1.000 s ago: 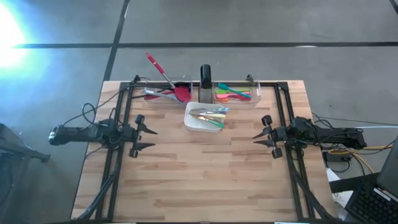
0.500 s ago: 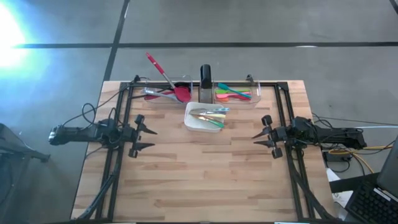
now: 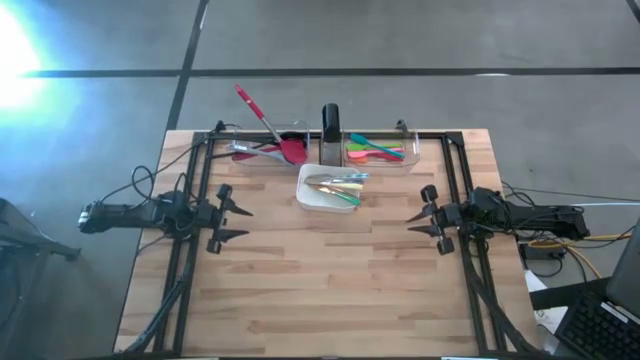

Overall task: Pick & Place Kitchen Items
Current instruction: Return to Home Position

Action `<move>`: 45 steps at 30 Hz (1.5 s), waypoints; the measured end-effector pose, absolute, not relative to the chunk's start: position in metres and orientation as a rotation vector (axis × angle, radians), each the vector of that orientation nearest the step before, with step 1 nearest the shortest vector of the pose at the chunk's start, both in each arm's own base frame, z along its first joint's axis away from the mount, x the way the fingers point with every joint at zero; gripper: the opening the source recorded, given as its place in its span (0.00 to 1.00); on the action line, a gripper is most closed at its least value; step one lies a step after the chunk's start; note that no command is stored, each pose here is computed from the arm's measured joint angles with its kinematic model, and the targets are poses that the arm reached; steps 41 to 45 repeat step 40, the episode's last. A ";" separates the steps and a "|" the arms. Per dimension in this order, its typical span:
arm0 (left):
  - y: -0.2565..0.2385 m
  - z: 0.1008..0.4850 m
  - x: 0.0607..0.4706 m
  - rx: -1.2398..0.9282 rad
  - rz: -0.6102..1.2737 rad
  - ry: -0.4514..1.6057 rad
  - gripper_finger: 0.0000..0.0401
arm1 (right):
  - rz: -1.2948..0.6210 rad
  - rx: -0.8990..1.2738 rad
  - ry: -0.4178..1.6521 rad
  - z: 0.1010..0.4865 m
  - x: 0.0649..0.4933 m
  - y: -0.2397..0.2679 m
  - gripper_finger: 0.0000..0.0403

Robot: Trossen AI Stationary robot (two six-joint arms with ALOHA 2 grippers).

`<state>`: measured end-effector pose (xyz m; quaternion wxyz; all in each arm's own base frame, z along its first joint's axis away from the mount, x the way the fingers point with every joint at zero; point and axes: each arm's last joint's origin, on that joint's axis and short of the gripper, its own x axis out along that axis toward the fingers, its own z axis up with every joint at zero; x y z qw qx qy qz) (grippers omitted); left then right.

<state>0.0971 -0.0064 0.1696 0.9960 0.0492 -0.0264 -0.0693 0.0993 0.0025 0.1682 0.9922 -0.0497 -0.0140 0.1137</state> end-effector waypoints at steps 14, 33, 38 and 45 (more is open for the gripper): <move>-0.006 0.170 0.097 0.099 -0.138 -0.053 0.57 | 0.228 -0.100 -0.028 0.168 0.099 0.003 0.20; -0.006 0.169 0.097 0.099 -0.139 -0.052 0.57 | 0.228 -0.100 -0.028 0.168 0.099 0.003 0.20; -0.006 0.169 0.097 0.099 -0.139 -0.053 0.57 | 0.228 -0.100 -0.028 0.168 0.099 0.003 0.18; -0.006 0.169 0.097 0.099 -0.139 -0.053 0.57 | 0.228 -0.100 -0.028 0.168 0.099 0.003 0.17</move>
